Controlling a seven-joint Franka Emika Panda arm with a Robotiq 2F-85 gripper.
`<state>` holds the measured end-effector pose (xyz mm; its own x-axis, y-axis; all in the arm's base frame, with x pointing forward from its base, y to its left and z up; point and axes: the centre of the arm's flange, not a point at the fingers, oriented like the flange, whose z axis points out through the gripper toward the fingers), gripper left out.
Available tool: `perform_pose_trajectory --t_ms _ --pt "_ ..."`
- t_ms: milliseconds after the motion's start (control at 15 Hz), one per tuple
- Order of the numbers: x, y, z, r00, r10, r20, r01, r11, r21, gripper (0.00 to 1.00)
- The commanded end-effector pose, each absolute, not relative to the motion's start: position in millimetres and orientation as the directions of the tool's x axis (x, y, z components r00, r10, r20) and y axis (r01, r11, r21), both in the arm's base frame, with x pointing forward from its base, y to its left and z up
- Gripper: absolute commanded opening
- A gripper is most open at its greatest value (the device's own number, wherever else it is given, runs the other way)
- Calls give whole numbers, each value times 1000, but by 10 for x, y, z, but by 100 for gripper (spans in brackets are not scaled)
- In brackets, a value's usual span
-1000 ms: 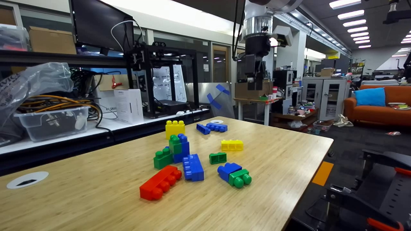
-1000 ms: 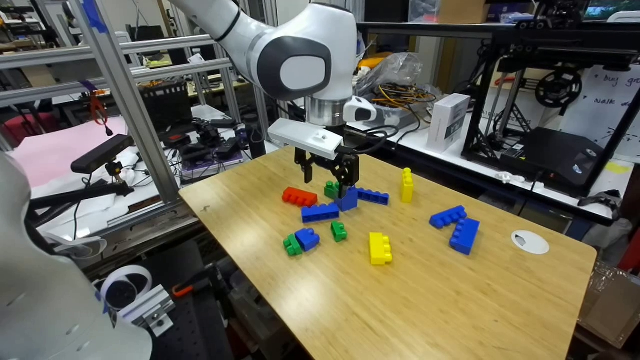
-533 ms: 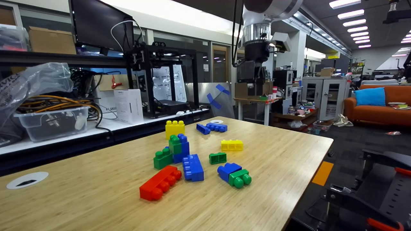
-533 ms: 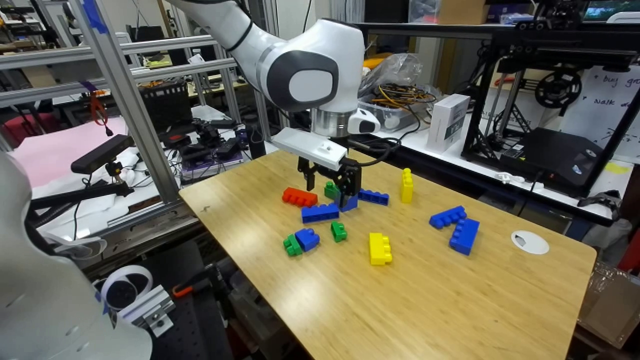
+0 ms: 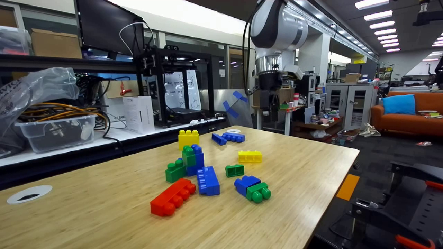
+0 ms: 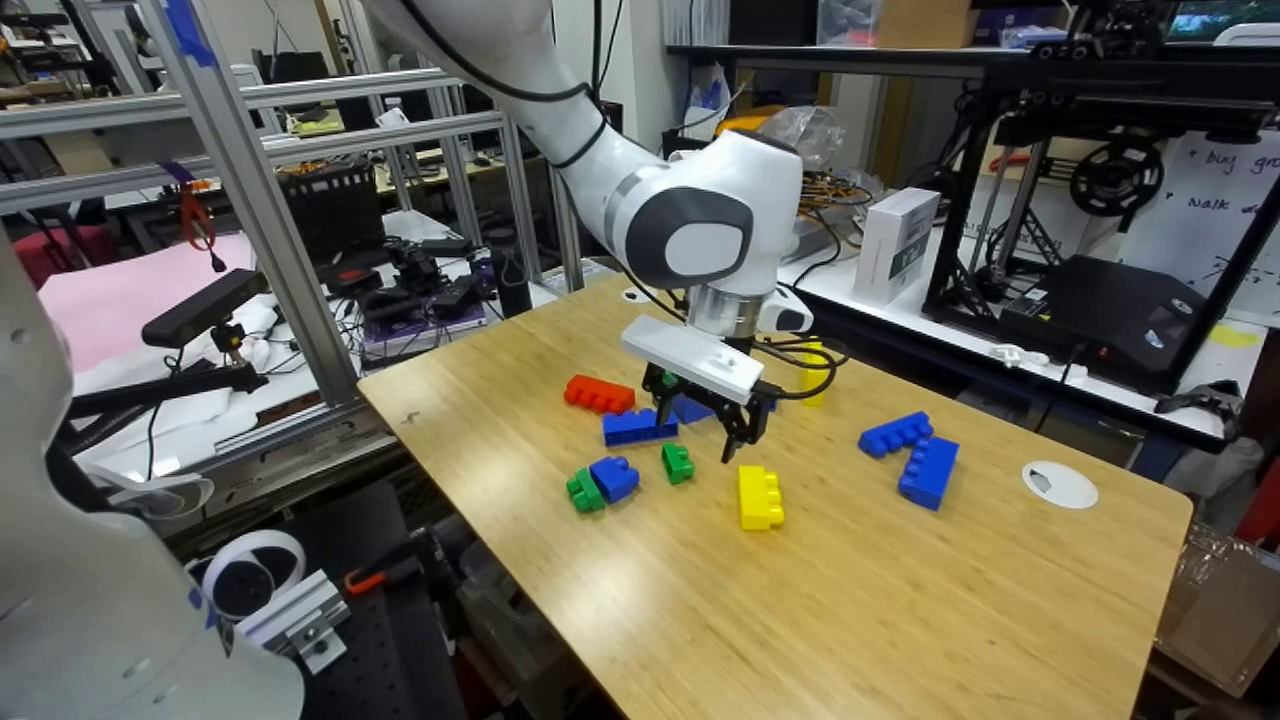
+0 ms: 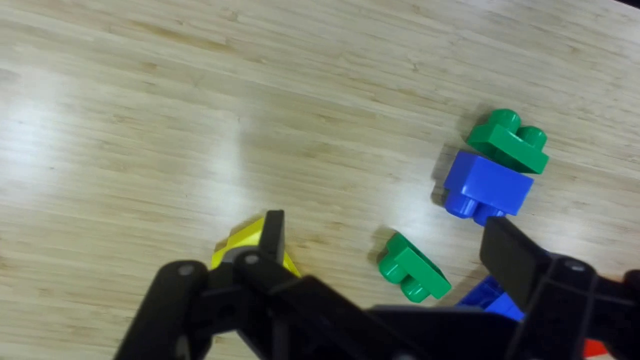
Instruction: Pick up the yellow block on the right and place it on top of the stacked blocks
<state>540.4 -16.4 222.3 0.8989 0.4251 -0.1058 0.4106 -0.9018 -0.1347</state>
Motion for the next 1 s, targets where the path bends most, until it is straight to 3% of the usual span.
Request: perform_pose_trajectory --t_ms 0,400,933 --pt "5703 -242 1983 844 526 -107 506 -847 -163 100" --pt "5960 -356 1761 791 590 -159 589 -806 -62 100" --pt "5880 -309 1771 797 586 -147 580 -810 -85 100"
